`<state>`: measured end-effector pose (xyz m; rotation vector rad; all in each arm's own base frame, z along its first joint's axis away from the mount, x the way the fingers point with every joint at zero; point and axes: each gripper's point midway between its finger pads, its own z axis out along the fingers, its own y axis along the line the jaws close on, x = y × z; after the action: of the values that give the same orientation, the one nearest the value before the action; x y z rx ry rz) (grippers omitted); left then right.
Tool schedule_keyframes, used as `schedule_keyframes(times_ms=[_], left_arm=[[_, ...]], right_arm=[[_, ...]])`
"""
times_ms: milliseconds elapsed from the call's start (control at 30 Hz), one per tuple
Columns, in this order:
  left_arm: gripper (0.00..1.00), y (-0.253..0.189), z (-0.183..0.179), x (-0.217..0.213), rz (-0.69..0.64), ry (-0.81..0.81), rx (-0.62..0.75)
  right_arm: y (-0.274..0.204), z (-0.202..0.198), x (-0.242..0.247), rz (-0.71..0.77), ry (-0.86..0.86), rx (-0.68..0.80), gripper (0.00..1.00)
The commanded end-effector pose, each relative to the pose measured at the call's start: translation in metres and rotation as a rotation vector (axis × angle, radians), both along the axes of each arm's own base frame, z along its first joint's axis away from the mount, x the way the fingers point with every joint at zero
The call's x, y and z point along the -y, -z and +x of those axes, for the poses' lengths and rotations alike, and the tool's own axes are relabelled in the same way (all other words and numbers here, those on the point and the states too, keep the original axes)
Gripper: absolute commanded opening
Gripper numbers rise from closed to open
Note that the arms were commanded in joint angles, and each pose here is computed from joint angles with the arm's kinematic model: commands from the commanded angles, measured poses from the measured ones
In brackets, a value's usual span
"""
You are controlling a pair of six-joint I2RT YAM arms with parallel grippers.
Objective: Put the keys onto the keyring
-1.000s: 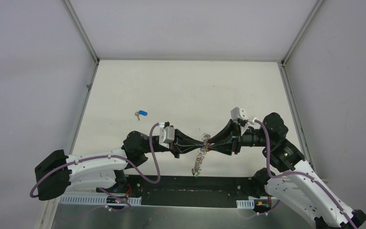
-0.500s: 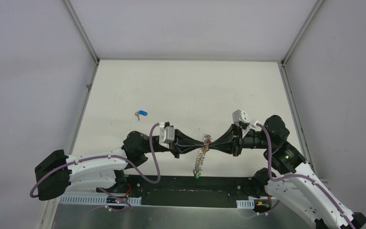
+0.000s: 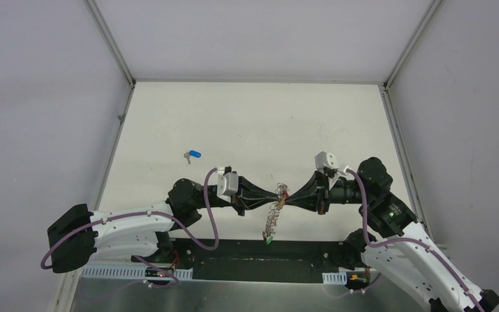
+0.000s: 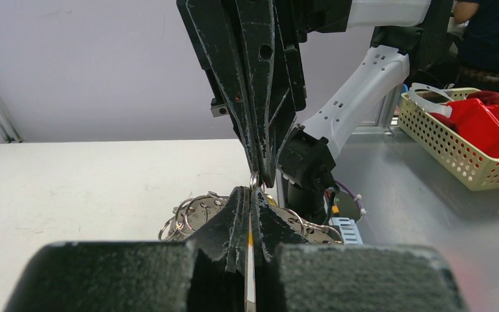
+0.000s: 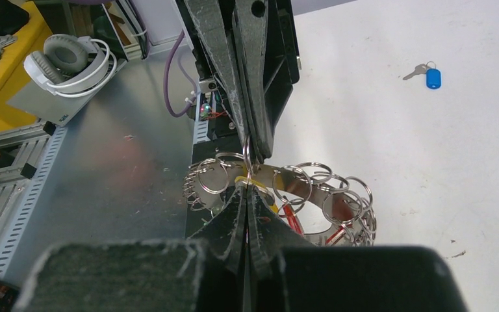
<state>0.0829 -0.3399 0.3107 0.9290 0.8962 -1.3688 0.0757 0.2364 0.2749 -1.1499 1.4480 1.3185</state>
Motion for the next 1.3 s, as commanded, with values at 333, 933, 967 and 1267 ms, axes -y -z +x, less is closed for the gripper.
schedule_keyframes(times_ms=[333, 933, 967, 1267], left_arm=[[0.00, -0.040, -0.006, -0.010, -0.133, 0.001, 0.064], [0.00, -0.038, -0.007, -0.009, -0.126, 0.009, 0.064], [0.00, -0.037, -0.007, -0.009, -0.124, 0.009, 0.063], [0.00, -0.034, -0.008, -0.010, -0.119, 0.015, 0.053]], right_arm=[[0.014, 0.003, -0.002, -0.060, -0.012, -0.043, 0.00], [-0.009, -0.005, -0.001, 0.028, -0.040, 0.048, 0.57], [-0.010, -0.004, -0.002, 0.029, -0.040, 0.042, 0.56], [-0.014, 0.001, -0.005, 0.056, -0.027, 0.034, 0.35]])
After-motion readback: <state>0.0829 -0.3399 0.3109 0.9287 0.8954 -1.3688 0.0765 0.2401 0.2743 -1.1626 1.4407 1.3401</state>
